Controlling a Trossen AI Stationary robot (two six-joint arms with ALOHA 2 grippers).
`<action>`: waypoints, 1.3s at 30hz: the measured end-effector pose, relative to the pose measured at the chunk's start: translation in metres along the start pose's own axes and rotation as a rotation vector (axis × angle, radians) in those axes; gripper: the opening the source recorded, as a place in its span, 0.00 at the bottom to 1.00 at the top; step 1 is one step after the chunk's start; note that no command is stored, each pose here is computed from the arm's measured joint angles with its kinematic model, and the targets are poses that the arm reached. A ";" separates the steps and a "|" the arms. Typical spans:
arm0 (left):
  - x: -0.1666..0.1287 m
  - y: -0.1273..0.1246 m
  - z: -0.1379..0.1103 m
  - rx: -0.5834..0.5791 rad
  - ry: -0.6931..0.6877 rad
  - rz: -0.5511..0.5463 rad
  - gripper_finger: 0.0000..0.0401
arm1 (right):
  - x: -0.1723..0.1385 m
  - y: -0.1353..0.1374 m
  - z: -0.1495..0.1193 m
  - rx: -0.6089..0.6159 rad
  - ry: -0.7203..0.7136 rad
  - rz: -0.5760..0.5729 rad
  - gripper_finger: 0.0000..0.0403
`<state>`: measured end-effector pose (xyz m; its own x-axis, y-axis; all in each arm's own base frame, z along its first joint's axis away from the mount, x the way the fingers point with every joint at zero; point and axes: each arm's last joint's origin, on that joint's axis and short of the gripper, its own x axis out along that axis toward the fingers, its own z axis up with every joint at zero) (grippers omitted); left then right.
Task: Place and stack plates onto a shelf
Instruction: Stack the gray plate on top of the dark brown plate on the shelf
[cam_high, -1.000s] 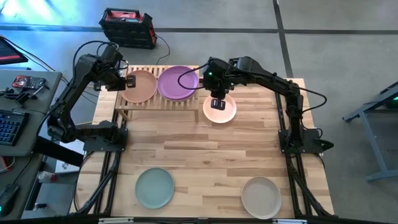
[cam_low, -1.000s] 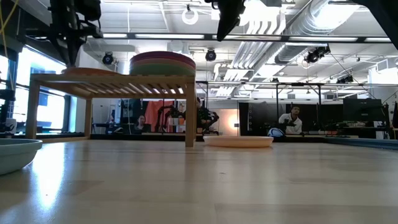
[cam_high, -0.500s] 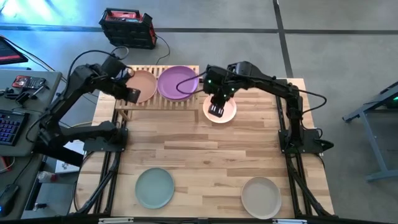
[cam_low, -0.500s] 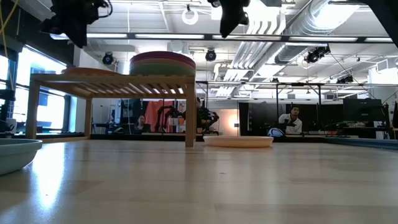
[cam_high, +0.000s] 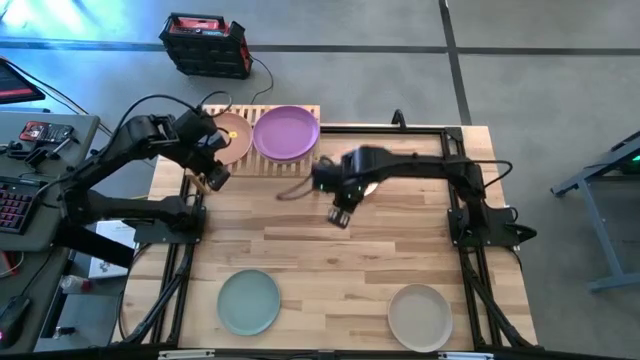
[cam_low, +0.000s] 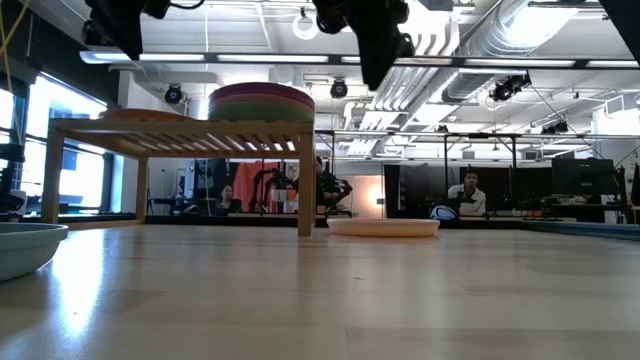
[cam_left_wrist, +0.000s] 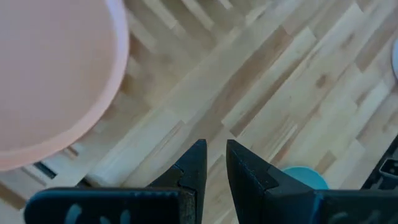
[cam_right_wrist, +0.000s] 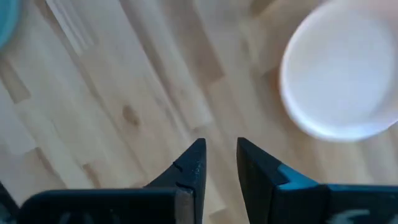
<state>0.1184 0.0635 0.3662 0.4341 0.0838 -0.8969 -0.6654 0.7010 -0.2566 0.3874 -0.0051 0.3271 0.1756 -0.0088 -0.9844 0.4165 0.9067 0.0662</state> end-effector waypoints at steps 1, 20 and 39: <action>0.000 -0.001 0.000 0.019 -0.004 -0.005 0.12 | 0.006 0.006 -0.004 0.016 0.019 -0.005 0.17; 0.000 -0.011 0.011 0.069 -0.122 -0.060 0.12 | 0.073 0.071 -0.094 -0.311 0.265 0.103 0.17; 0.001 -0.018 0.007 -0.067 -0.097 -0.095 0.12 | 0.106 0.102 -0.209 -0.665 0.269 0.069 0.17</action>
<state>0.1354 0.0559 0.3728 0.5516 0.0902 -0.8292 -0.6563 0.6605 -0.3648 0.2620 0.1741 0.1956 -0.0797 0.0847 -0.9932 -0.2337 0.9670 0.1012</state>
